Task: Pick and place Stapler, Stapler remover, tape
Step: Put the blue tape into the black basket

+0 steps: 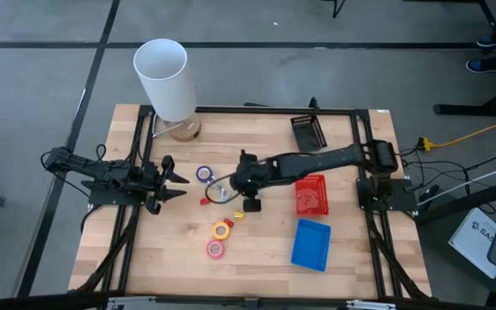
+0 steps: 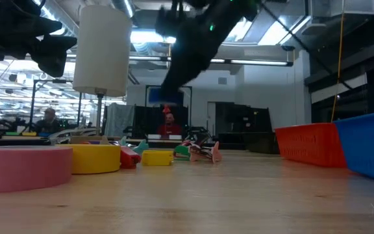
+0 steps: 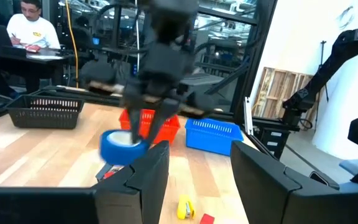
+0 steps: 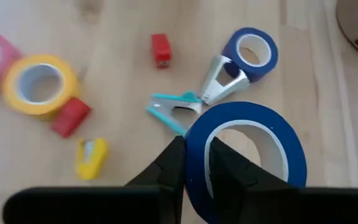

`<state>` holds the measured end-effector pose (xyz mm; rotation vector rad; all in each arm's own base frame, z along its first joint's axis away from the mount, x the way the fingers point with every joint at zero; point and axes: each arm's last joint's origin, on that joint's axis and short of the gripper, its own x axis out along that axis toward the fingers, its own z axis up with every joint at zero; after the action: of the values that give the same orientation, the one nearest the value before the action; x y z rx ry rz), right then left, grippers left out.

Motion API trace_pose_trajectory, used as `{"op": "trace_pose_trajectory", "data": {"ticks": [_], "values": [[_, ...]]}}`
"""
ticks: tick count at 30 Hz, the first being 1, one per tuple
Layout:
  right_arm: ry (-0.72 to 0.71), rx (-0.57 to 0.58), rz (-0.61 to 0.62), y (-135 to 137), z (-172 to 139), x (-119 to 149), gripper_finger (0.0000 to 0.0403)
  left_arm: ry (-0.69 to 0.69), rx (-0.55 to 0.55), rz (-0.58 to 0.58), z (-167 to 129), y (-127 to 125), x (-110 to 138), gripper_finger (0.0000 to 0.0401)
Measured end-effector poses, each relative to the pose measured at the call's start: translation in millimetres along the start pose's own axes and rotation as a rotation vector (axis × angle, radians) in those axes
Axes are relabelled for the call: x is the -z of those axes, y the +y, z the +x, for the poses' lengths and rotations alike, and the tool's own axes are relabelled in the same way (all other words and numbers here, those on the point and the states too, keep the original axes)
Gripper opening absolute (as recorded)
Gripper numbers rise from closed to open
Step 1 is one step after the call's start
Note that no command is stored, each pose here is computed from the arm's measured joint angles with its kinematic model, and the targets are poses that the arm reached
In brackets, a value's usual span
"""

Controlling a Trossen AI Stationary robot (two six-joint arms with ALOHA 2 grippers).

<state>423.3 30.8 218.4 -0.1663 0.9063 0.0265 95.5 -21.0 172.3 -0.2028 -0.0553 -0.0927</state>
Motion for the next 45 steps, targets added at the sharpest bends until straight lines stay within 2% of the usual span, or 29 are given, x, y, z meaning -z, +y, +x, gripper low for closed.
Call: {"op": "trace_pose_trajectory", "data": {"ticks": [7, 11, 13, 18, 25, 30, 35, 45], "values": [[0.022, -0.008, -0.012, 16.3, -48.4, -1.5, 0.0056, -0.001, 0.000, 0.000, 0.0, 0.0, -0.1, 0.0169], [-0.027, 0.155, 0.015, 13.8, -77.3, 12.3, 0.0056, -0.001, 0.000, 0.000, 0.0, 0.0, -0.1, 0.0169], [-0.051, 0.246, 0.060, 6.5, -91.8, 25.0, 0.0056, -0.001, 0.000, 0.000, 0.0, 0.0, -0.1, 0.0169], [-0.032, 0.423, 0.266, -17.7, -112.7, 69.4, 0.0056, -0.001, 0.000, 0.000, 0.0, 0.0, -0.1, 0.0169], [-0.005, 0.568, 0.503, -60.2, -127.1, 118.6, 0.0056, -0.002, 0.000, 0.000, 0.0, 0.0, -0.2, 0.0169], [0.024, 0.569, 0.600, -86.8, -129.2, 136.9, 0.0056, -0.002, 0.000, 0.000, 0.0, 0.0, -0.1, 0.0169], [0.011, 0.577, 0.671, -105.4, -131.5, 142.6, 0.0056, -0.002, 0.000, 0.000, 0.0, 0.0, -0.2, 0.0169], [-0.033, 0.495, 0.884, -120.4, -133.5, 149.5, 0.0056, -0.002, 0.000, 0.000, 0.0, 0.0, -0.1, 0.0169]]}}
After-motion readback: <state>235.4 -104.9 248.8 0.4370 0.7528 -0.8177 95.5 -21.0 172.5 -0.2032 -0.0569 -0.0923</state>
